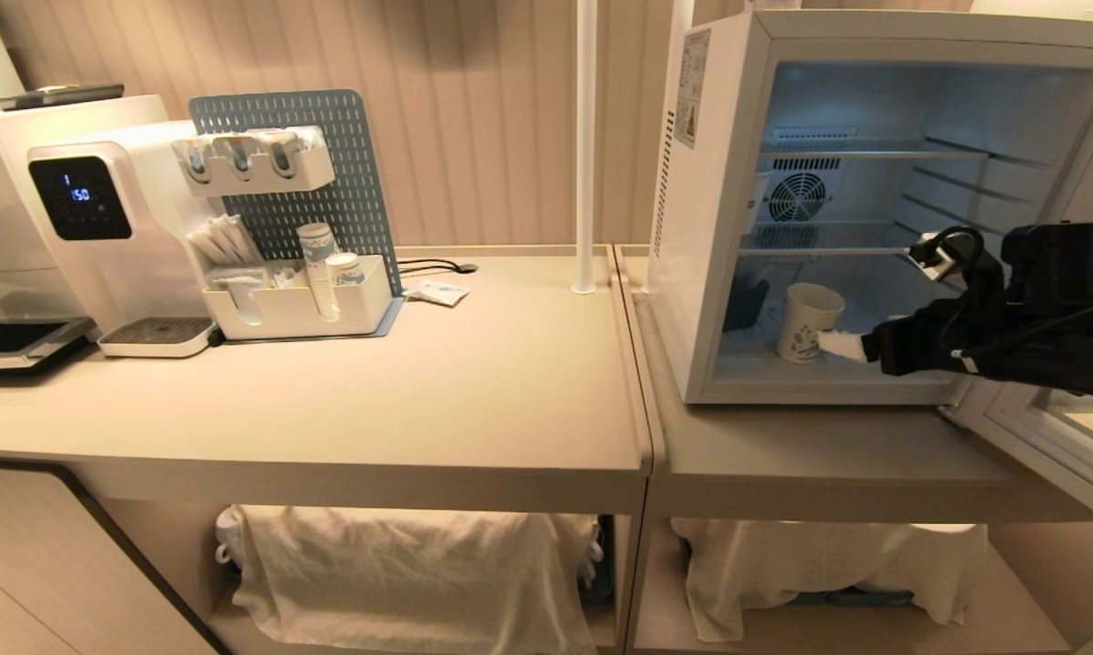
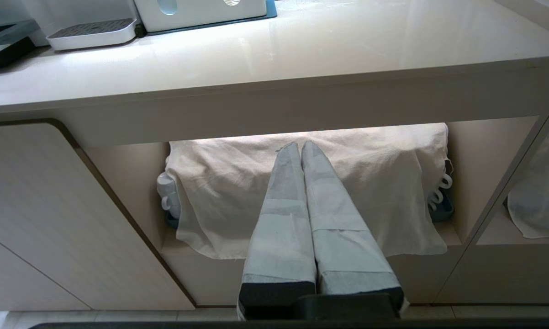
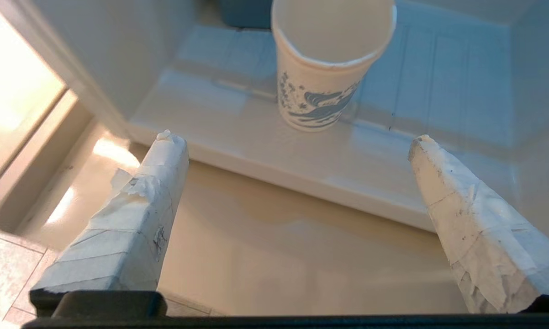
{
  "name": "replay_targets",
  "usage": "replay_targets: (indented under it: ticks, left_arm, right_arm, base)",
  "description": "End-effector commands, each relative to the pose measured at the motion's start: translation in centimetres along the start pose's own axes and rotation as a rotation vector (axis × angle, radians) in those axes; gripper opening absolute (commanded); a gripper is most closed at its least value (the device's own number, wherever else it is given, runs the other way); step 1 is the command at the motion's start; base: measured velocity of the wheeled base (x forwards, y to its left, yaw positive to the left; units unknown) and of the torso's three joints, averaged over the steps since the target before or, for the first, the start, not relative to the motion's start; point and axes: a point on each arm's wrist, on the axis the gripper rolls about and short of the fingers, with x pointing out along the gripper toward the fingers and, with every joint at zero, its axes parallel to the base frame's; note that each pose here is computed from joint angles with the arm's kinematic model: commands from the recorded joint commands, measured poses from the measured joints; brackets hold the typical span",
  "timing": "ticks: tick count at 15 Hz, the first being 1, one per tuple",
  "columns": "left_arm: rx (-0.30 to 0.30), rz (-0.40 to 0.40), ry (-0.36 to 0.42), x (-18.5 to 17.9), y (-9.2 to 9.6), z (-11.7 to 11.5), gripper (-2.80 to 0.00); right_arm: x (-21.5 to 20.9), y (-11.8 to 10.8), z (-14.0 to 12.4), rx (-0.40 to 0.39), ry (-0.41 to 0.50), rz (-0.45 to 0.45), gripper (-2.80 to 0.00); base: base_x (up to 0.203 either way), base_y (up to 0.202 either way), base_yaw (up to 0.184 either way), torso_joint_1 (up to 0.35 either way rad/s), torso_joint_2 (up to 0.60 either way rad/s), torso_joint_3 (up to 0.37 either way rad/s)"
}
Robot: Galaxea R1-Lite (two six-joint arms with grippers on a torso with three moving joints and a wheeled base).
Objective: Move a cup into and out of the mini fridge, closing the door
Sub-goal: Put the paper cup in the freezer, then put the yoghurt in the freezer
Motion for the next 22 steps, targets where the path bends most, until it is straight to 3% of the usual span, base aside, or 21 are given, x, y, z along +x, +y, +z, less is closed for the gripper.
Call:
replay_targets:
  ticks: [1, 5, 9, 19, 22]
  left_arm:
    - [0.0, 0.0, 0.0, 0.0, 0.0, 0.0, -2.8]
    - [0.002, 0.0, 0.0, 0.0, 0.0, 0.0, -2.8]
    - [0.0, 0.0, 0.0, 0.0, 0.0, 0.0, -2.8]
    - [0.0, 0.0, 0.0, 0.0, 0.0, 0.0, -2.8]
    - [0.0, 0.0, 0.0, 0.0, 0.0, 0.0, -2.8]
  right_arm:
    - [-1.4, 0.3, 0.4, -0.009, -0.021, -0.003, 0.0]
    - [-3.7, 0.9, 0.8, -0.019, -0.022, -0.006, 0.0]
    - [-7.0, 1.6, 0.6, 0.003, 0.045, -0.004, 0.0]
    - [-13.0, 3.1, 0.0, 0.011, 0.044, -0.03, 0.0]
    - [-15.2, 3.4, 0.8, 0.019, 0.059, -0.074, 0.0]
  base:
    - [0.0, 0.0, 0.0, 0.0, 0.0, 0.0]
    - [0.0, 0.0, 0.0, 0.0, 0.0, 0.0]
    - [0.0, 0.0, 0.0, 0.0, 0.0, 0.0]
    - [0.0, 0.0, 0.0, 0.0, 0.0, 0.0]
    - [0.0, 0.0, 0.0, 0.0, 0.0, 0.0]
